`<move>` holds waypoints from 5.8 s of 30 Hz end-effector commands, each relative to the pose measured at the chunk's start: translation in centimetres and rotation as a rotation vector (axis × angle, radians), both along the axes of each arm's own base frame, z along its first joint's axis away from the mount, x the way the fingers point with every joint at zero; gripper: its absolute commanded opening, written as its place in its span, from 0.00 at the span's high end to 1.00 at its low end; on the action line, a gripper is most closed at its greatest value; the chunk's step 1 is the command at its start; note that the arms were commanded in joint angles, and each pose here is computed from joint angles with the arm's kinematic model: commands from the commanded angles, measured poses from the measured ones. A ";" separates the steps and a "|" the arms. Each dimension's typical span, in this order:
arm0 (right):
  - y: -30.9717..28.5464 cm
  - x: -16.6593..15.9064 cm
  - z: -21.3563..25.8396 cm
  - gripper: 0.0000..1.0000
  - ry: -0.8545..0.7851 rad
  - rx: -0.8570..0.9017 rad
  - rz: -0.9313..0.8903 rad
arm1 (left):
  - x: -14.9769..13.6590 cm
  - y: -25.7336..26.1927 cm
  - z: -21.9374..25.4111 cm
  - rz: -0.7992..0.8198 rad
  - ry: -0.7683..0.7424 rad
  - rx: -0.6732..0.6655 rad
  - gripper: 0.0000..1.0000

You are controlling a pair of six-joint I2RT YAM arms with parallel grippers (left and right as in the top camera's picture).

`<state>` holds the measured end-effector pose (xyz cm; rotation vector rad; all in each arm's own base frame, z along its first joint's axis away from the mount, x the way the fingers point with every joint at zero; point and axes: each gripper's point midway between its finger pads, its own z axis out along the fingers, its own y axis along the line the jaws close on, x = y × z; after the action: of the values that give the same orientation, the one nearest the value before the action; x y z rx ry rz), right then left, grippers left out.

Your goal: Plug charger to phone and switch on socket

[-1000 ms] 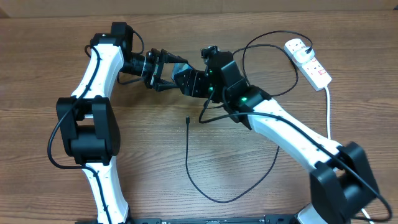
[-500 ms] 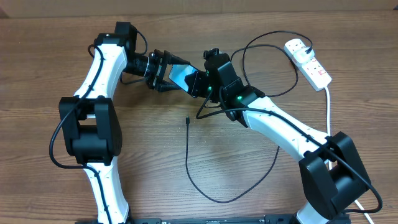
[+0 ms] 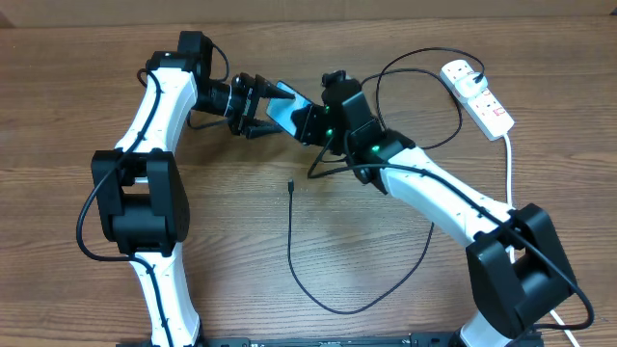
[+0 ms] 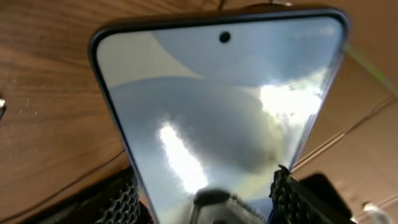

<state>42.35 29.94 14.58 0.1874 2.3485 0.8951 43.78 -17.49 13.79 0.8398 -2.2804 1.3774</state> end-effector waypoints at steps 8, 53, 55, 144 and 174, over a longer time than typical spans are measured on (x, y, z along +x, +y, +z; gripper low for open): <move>-1.2 1.7 1.4 0.96 -0.030 0.025 -0.035 | 0.4 -0.6 1.1 -0.065 -0.146 -0.005 0.18; 1.0 2.9 7.2 0.96 0.338 0.725 -0.354 | 5.4 -2.5 7.6 -0.046 -0.394 -0.276 0.49; 1.2 2.7 7.0 0.96 0.339 0.717 -0.357 | 5.5 -2.4 7.4 -0.032 -0.381 -0.264 0.53; -8.8 0.1 -1.3 0.45 0.164 0.025 0.143 | 5.8 3.0 3.4 -0.232 -0.934 0.005 0.96; 0.4 -8.5 -11.2 0.67 0.468 -0.395 0.299 | 8.1 13.2 6.1 0.118 -0.703 -0.103 0.96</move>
<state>33.53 28.50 3.80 -0.0196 3.0046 0.6183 52.07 -4.06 18.07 0.5517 -2.6873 2.0076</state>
